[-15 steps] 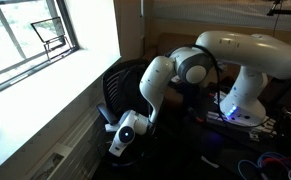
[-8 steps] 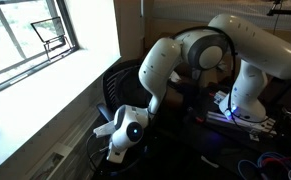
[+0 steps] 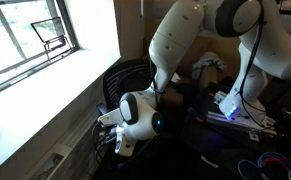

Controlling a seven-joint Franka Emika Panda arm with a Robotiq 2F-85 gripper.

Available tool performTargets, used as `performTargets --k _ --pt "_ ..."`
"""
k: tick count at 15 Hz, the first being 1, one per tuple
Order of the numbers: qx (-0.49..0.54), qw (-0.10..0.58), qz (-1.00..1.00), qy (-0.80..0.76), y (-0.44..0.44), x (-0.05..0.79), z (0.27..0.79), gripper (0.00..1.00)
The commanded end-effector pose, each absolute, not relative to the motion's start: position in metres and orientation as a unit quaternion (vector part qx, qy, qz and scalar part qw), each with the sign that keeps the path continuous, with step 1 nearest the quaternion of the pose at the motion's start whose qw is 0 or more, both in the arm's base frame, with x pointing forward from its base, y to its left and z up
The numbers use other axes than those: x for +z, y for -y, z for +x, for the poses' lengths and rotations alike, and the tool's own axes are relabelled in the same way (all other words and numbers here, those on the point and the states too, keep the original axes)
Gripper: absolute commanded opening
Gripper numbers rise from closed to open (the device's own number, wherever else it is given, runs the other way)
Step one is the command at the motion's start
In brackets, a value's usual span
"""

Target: Take the belt off the seat and put it on the back of the chair

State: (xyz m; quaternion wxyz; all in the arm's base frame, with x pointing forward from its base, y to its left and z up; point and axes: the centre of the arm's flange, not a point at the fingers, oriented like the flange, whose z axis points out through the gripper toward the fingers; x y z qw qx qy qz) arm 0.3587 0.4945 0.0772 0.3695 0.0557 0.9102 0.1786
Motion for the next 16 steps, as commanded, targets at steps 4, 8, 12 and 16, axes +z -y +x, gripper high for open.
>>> performTargets --k 4,8,12,16 --pt "0.207 0.513 0.123 -0.824 -0.419 0.140 0.292 0.01" --pt "0.213 0.595 0.175 -0.755 -0.385 0.153 0.263 0.01" --pt "0.216 0.675 0.221 -0.670 -0.358 0.189 0.232 0.01" --pt "0.169 0.750 0.268 -0.580 -0.349 0.241 0.211 0.01"
